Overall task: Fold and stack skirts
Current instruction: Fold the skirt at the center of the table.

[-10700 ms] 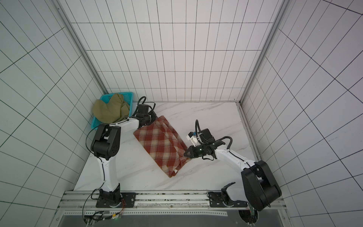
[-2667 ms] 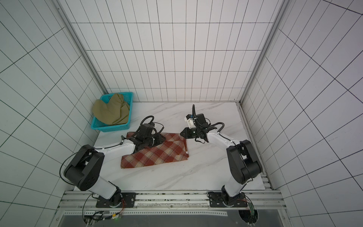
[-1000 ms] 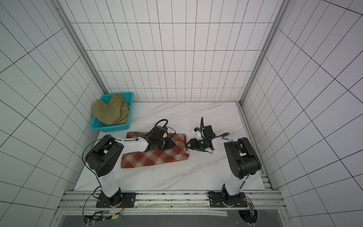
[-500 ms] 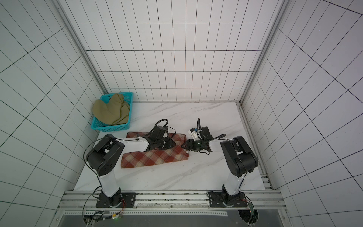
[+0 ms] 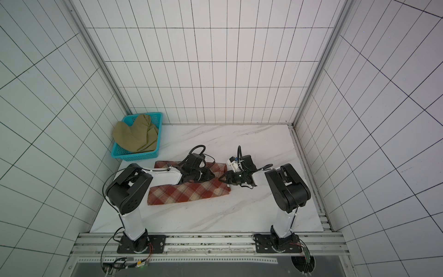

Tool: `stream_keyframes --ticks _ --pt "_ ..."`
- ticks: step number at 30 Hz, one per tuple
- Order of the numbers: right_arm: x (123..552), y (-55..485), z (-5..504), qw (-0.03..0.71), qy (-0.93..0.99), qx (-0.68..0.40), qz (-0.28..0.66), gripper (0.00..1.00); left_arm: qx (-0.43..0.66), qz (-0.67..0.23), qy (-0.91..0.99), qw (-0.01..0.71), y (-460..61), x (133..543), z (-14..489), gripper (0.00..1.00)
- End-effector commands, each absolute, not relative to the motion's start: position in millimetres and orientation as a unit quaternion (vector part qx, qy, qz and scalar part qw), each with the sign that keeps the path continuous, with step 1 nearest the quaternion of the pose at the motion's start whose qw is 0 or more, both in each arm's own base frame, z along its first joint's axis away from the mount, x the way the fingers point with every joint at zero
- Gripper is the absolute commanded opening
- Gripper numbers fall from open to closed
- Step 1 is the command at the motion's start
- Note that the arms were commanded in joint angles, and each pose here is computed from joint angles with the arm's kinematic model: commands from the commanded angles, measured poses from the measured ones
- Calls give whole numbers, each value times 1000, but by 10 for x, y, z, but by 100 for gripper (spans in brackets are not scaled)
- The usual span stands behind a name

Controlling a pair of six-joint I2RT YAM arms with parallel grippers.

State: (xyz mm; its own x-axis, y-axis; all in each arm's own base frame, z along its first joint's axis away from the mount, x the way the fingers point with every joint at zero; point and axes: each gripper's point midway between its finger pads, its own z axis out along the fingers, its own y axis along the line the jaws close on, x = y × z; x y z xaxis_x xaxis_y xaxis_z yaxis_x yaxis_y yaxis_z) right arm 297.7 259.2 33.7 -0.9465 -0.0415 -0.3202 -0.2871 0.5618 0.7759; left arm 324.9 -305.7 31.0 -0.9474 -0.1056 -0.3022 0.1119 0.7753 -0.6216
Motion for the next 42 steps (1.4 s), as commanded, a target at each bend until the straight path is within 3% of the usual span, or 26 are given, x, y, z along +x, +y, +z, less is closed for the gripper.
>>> stream_keyframes --ticks 1,5,12,15,19,20,29,42 --pt "2780 2576 123 92 886 -82 448 41 -1 -316 937 152 -3025 3222 142 24" --pt "2791 2601 115 91 885 -84 448 50 -1 -314 937 152 -3026 3214 135 24" --pt "2802 2681 97 84 883 -88 453 46 -1 -313 937 152 -3037 3213 129 24" --pt "2841 2703 130 89 882 -88 455 35 -1 -313 937 153 -3038 3208 129 24" --pt "2906 2717 248 102 878 -91 459 3 -4 -324 932 164 -3050 3232 227 23" --pt "2922 2715 289 106 878 -93 457 0 -3 -328 930 168 -3063 3241 279 23" --pt "3123 2398 555 127 917 -113 361 0 -29 -365 904 221 -2820 3463 848 23" --pt "3289 1890 776 122 962 -121 210 0 -82 -349 907 220 -2016 3244 757 23"
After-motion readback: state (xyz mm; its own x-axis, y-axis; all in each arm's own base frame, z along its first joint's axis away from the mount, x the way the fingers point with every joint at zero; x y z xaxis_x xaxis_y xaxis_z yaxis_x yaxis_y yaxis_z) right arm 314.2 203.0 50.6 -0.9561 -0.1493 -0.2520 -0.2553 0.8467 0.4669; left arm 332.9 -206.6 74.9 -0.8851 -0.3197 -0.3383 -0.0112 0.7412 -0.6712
